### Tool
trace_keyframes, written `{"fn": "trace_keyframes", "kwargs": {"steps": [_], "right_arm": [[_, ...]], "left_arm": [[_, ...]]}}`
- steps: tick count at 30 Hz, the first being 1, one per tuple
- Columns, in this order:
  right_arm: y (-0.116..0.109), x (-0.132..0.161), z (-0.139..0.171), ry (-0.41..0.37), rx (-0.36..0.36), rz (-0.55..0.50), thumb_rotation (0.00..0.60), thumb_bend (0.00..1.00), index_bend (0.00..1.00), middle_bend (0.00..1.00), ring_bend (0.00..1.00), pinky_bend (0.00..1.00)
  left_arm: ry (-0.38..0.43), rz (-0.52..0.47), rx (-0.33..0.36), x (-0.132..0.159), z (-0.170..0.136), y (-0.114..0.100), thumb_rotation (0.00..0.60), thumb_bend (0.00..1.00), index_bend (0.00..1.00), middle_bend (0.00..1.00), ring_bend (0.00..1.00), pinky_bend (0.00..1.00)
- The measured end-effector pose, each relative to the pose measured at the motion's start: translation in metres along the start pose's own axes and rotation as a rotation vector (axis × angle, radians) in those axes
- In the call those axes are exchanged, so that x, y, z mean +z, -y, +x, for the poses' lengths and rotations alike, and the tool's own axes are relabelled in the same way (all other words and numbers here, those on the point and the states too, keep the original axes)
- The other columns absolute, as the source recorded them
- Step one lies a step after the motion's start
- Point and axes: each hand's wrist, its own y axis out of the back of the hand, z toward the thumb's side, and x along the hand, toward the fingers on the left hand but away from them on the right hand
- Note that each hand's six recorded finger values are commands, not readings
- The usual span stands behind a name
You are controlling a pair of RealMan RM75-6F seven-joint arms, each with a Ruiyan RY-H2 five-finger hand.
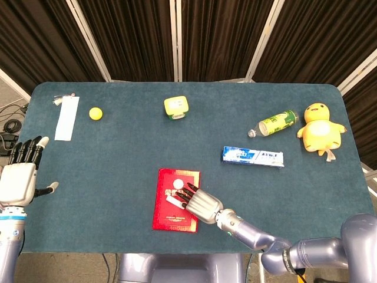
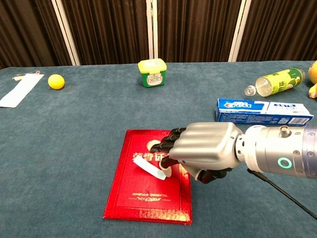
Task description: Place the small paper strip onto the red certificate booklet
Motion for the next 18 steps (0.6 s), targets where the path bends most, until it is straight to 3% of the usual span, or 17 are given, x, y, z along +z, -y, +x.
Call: {"fn": "trace_keyframes", "kwargs": {"steps": [18], "right_arm": [[-0.0048, 0.0071, -0.0041, -0.008, -0.029, 0.053, 0.6, 0.96, 0.34, 0.0, 0.0, 0.0]], "left_arm": [[0.002, -0.008, 0.003, -0.0009, 0.0005, -0.0017, 0.6, 0.0, 0.0, 0.0, 0.0, 0.0]]}}
